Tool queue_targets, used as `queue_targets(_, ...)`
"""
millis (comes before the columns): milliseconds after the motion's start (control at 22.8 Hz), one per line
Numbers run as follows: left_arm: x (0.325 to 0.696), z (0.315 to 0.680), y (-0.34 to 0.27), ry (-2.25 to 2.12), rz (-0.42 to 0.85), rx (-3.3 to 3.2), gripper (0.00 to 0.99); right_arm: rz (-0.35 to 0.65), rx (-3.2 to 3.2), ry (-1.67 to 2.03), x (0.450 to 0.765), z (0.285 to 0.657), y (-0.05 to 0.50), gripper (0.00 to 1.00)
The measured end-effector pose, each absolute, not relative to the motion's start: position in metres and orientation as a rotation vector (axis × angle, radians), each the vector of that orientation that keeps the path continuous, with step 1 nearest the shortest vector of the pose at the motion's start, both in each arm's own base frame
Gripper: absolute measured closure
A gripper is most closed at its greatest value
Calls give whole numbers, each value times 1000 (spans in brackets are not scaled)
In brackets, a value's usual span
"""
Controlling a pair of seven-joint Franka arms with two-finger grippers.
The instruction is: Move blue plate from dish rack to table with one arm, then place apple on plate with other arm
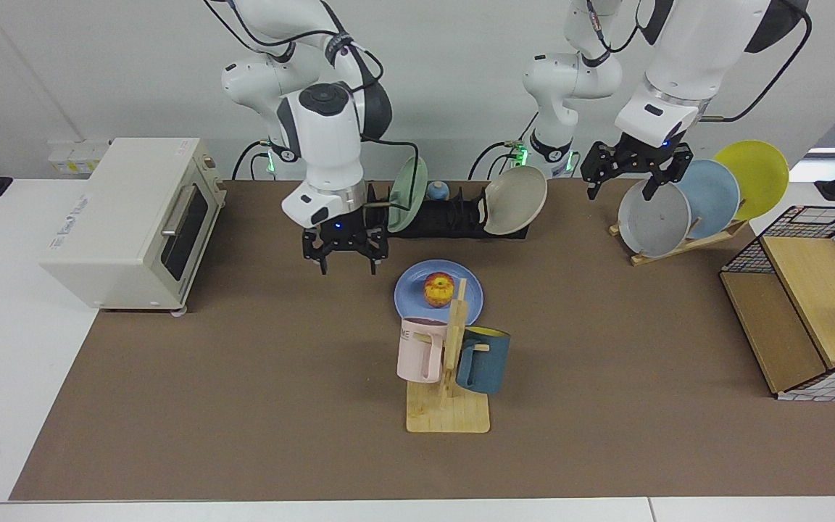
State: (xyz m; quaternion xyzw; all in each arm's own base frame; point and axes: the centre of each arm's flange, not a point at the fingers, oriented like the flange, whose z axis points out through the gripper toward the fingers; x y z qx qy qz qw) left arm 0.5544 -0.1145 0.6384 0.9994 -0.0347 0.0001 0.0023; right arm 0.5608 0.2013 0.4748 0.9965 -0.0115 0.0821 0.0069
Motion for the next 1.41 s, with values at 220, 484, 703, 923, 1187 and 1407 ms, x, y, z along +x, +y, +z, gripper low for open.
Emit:
queue_targets(220, 553, 639, -120, -126, 1, 3134, 0, 179, 3108, 29, 553, 504, 135, 0)
queue_targets(484, 552, 640, -122, -142, 4, 3133, 0, 69, 3106, 69, 537, 530, 67, 0)
queue_targets(703, 550, 642, -123, -158, 9, 3132, 0, 21, 3112, 93, 524, 548, 1, 0)
queue_targets(923, 546, 638, -120, -171, -7, 3136, 0, 58, 3112, 59, 527, 559, -20, 0)
queue_targets(1187, 540, 637, -118, -174, -13, 3138, 0, 51, 3109, 27, 533, 572, -30, 0)
queue_targets(1407, 538, 642, -117, -174, 2, 3138, 0, 51, 3124, 24, 535, 572, -28, 0)
